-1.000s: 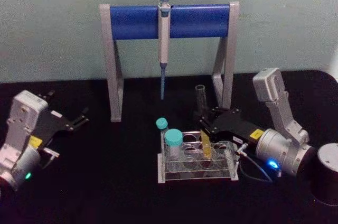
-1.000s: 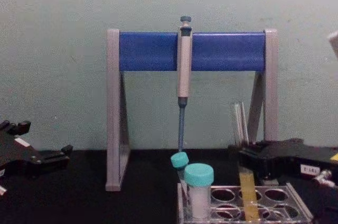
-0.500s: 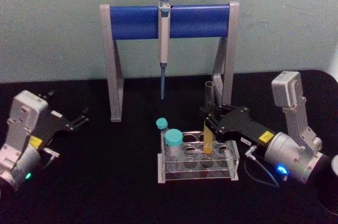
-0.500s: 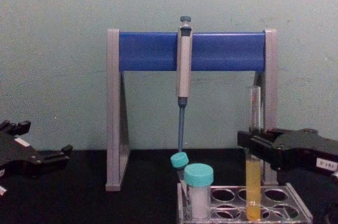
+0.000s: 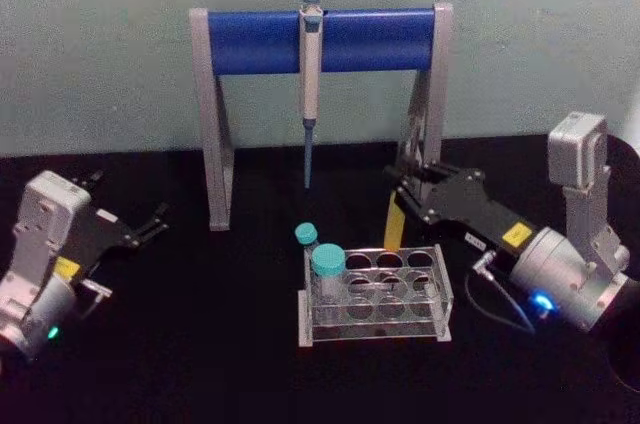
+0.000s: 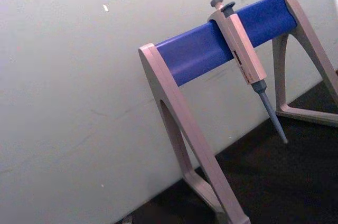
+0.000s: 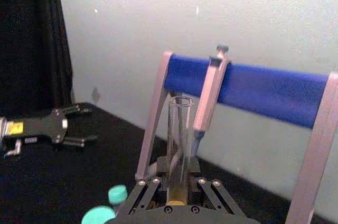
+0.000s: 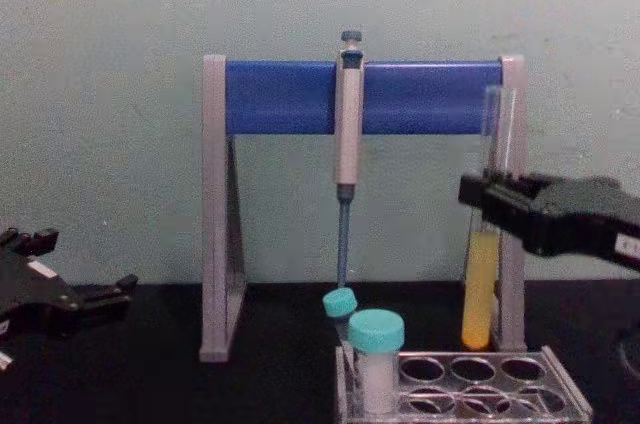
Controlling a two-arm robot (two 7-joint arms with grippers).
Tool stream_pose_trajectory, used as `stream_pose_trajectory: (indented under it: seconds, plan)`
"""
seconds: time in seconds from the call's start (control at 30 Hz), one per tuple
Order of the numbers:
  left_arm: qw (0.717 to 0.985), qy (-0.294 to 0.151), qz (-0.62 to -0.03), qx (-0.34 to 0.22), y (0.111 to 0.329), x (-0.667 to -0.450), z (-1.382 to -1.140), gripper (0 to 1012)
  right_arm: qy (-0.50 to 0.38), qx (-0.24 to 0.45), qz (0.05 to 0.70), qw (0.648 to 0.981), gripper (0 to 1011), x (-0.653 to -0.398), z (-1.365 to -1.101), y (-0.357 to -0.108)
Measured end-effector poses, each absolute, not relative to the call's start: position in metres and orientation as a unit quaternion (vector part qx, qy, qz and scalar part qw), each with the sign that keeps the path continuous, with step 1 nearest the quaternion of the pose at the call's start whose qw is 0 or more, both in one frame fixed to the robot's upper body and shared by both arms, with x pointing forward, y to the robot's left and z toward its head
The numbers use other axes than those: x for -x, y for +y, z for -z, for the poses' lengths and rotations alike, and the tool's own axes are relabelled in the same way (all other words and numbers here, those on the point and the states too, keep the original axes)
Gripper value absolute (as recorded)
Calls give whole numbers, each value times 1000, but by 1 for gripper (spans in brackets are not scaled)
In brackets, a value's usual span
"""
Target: Pick up the test tube from the test tube rack, shake it, then place it back into the test tube rack.
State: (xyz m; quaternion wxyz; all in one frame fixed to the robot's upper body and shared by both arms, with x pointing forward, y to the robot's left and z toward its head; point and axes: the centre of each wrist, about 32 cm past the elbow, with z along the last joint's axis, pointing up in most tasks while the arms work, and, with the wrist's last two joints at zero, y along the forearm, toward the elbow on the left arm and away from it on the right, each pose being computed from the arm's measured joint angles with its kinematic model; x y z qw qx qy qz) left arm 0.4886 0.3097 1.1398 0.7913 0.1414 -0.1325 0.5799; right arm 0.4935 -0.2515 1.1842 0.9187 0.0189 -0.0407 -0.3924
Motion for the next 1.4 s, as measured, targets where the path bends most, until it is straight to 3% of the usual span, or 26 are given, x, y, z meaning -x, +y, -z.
stream_pose_trajectory:
  seconds: [0.33, 0.87, 1.4]
  plan:
    - [791, -132, -580, -141, 310, -489, -1140, 1010, -66, -30, 403, 912, 229, -505, -1200, -247]
    - [791, -132, -580, -142, 310, -489, -1140, 1010, -62, -28, 414, 908, 229, -515, -1201, -247]
    - [791, -132, -580, -141, 310, -489, -1140, 1010, -57, -4, 442, 895, 229, -484, -1202, -269]
